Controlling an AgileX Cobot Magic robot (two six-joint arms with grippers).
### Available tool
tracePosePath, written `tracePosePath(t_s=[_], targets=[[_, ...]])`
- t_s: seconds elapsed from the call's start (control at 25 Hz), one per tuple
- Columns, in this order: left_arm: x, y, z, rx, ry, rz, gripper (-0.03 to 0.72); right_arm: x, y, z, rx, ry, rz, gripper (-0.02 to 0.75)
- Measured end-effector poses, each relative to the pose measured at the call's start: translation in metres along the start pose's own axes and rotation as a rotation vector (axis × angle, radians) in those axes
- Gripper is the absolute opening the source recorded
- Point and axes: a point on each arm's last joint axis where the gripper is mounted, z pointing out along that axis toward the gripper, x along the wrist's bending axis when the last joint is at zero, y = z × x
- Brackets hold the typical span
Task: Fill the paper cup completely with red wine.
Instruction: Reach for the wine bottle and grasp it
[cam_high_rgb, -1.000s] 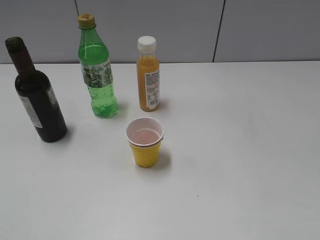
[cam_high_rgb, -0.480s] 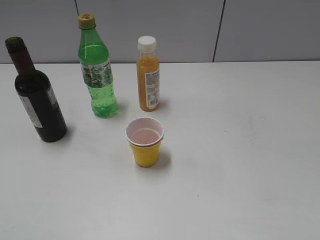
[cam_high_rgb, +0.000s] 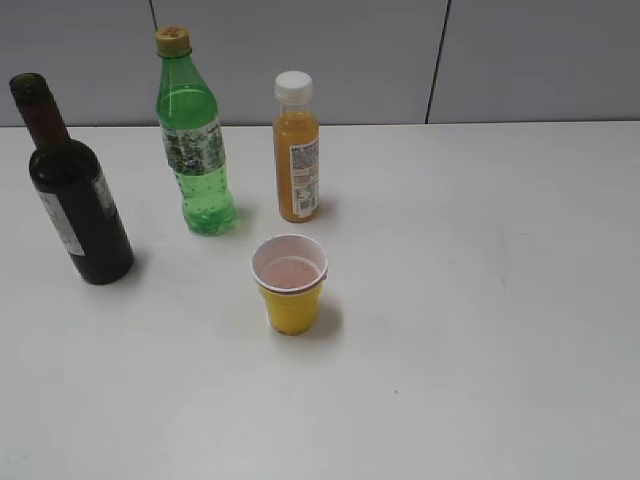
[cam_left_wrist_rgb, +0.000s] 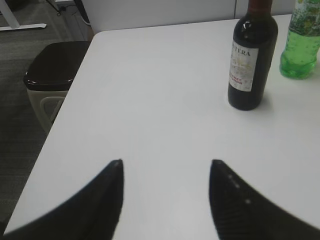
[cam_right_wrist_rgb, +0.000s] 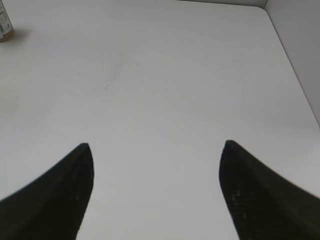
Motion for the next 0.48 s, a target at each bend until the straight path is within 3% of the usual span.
tracePosePath(t_s=[0.12, 0.48], targets=[[0.0, 0.0, 0.0, 0.0, 0.0, 0.0, 0.616, 0.0, 0.0, 0.0, 0.0, 0.0, 0.0, 0.591], [0.0005, 0.0034, -0.002, -0.027, 0.003, 0.0, 0.658, 0.0, 0.0001, 0.0, -0.001, 0.0, 0.0, 0.591]])
